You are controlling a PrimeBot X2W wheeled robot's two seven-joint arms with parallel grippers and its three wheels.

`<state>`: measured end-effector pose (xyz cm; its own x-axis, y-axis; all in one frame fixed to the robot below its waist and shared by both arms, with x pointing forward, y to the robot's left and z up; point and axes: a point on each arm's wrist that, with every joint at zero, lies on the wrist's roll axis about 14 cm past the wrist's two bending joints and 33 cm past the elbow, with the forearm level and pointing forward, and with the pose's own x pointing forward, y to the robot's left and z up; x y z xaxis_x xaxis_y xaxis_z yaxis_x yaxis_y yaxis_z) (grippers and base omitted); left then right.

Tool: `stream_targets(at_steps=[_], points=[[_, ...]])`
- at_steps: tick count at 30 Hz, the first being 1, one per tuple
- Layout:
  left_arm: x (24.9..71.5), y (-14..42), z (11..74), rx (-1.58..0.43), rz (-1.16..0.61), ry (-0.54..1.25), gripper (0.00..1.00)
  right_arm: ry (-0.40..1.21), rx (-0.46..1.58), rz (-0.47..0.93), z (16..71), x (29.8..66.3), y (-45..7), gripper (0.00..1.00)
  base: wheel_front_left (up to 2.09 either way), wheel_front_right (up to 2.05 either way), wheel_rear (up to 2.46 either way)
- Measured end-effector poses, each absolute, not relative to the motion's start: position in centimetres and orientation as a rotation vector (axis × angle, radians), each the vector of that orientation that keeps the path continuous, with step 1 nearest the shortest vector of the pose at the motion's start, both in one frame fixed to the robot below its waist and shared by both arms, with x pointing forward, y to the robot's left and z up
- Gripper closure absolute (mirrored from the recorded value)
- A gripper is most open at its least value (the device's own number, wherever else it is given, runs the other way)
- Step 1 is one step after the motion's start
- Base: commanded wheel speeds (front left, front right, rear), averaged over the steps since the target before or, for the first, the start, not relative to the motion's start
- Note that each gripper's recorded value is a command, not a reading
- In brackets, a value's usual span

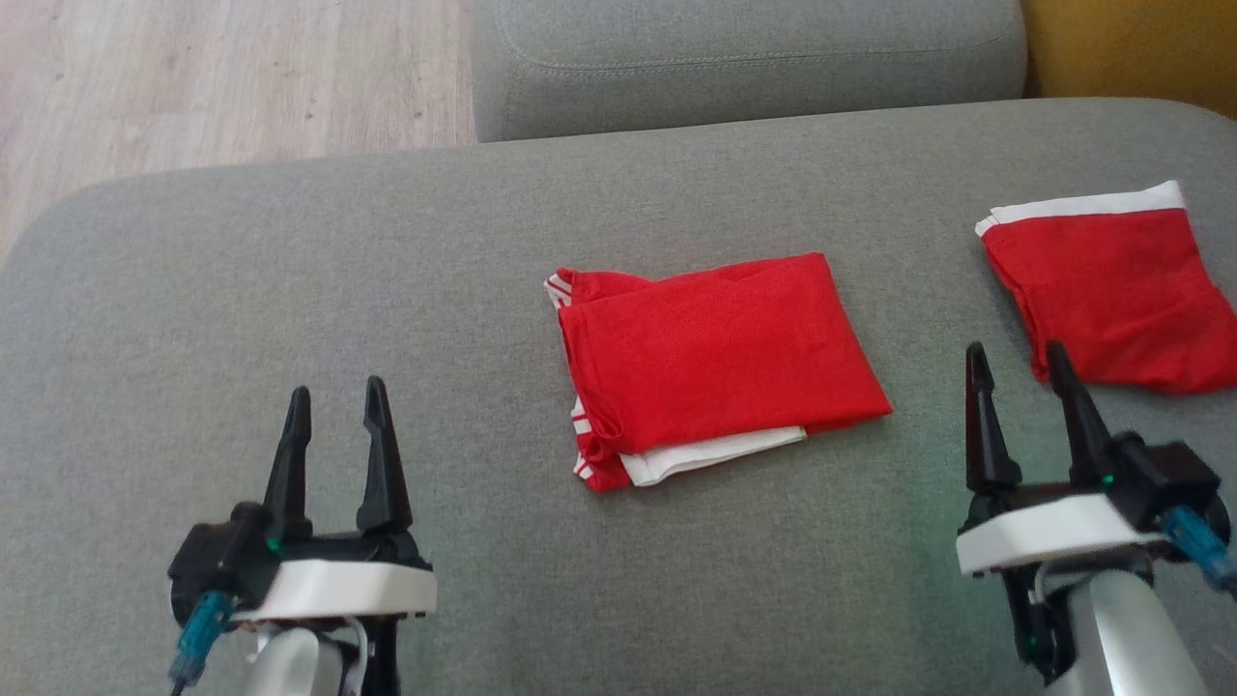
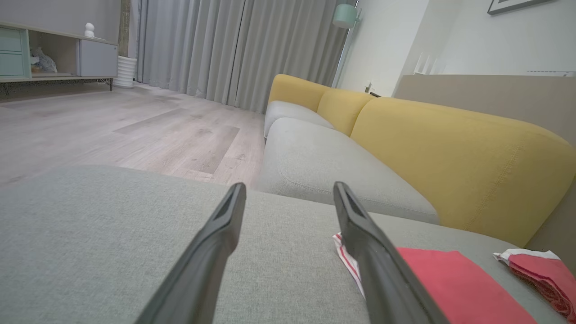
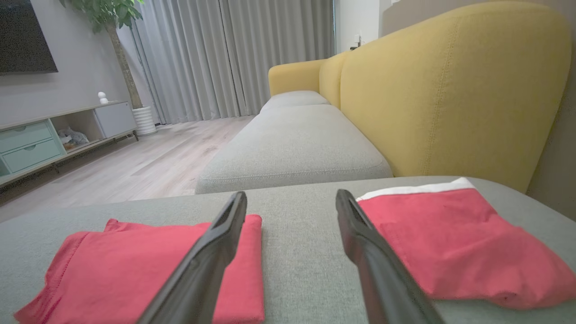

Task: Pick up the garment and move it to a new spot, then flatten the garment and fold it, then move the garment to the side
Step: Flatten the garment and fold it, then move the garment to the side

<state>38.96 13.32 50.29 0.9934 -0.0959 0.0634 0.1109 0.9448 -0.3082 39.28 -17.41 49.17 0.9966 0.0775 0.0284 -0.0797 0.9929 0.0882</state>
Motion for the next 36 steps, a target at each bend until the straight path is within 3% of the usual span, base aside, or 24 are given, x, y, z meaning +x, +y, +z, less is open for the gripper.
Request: stream_targets(at_steps=[22, 30, 36], points=[[38.8, 12.9, 48.7, -0.315, -0.115, 0.000, 0.00, 0.012, 0.121, 0.101, 47.9, 38.8, -16.4, 0.00, 0.00, 0.00, 0.00], [39.9, 13.4, 47.8, -0.288, -0.110, 0.022, 0.00, 0.150, 0.141, 0.162, 44.7, 43.0, -13.8, 0.00, 0.00, 0.00, 0.00], [40.3, 14.2, 47.0, -0.283, -0.090, 0.041, 0.00, 0.347, 0.187, 0.167, 40.2, 44.8, -12.7, 0.00, 0.00, 0.00, 0.00]])
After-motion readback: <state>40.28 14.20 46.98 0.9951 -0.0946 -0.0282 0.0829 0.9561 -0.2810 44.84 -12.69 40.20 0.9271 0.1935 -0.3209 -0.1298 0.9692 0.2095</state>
